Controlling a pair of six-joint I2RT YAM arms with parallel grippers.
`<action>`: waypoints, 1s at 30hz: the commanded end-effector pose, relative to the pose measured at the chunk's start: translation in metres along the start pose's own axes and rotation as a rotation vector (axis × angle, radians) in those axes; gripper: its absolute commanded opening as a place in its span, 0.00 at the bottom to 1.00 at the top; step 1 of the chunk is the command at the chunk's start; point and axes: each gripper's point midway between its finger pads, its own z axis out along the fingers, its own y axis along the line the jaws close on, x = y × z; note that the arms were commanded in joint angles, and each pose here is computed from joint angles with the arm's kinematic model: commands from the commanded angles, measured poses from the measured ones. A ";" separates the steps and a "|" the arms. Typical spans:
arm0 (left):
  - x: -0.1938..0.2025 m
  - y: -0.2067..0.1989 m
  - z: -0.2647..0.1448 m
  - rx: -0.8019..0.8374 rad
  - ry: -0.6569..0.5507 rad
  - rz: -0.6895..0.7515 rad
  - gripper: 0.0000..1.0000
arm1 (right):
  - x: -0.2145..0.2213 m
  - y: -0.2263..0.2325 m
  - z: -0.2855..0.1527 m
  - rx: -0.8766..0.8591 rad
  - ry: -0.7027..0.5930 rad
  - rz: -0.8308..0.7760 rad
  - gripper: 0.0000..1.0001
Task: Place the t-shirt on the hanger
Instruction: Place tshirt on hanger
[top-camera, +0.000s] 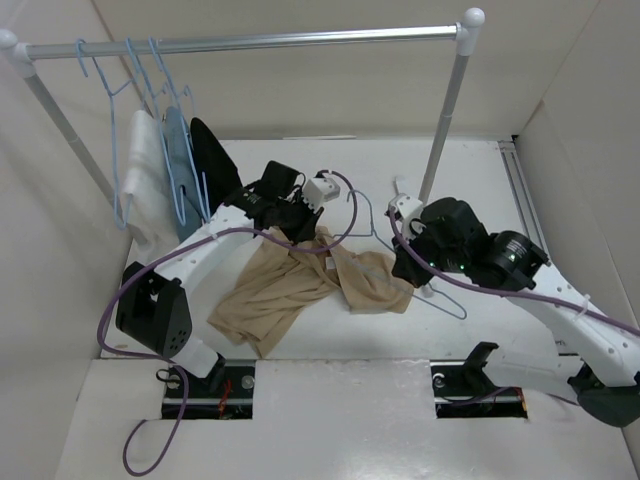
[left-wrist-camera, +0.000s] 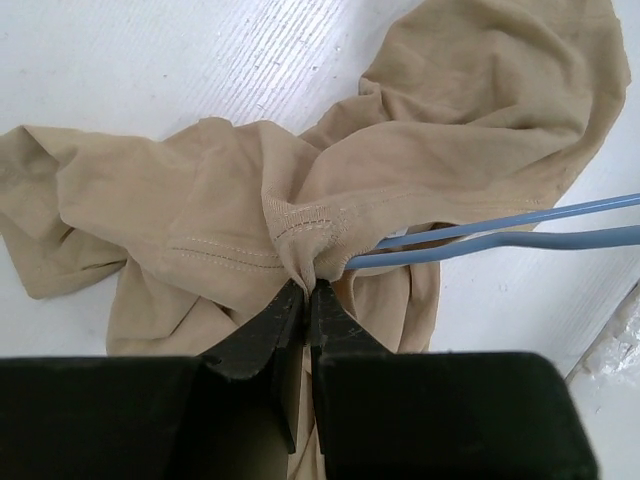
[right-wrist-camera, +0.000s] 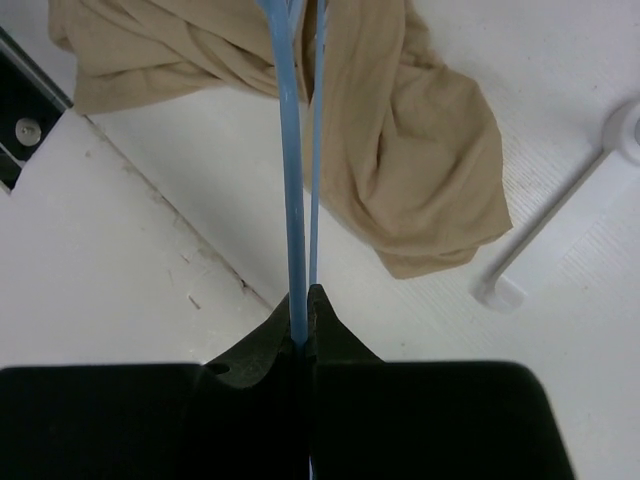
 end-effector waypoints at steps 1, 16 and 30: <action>-0.022 0.003 -0.013 -0.022 -0.057 0.034 0.00 | -0.010 0.003 -0.015 0.008 -0.050 -0.024 0.00; -0.068 -0.037 -0.043 0.172 -0.168 0.002 0.00 | -0.041 0.001 0.022 0.006 -0.362 -0.082 0.00; -0.123 -0.090 -0.092 0.343 -0.325 0.126 0.00 | -0.075 -0.025 0.047 0.155 -0.716 -0.298 0.00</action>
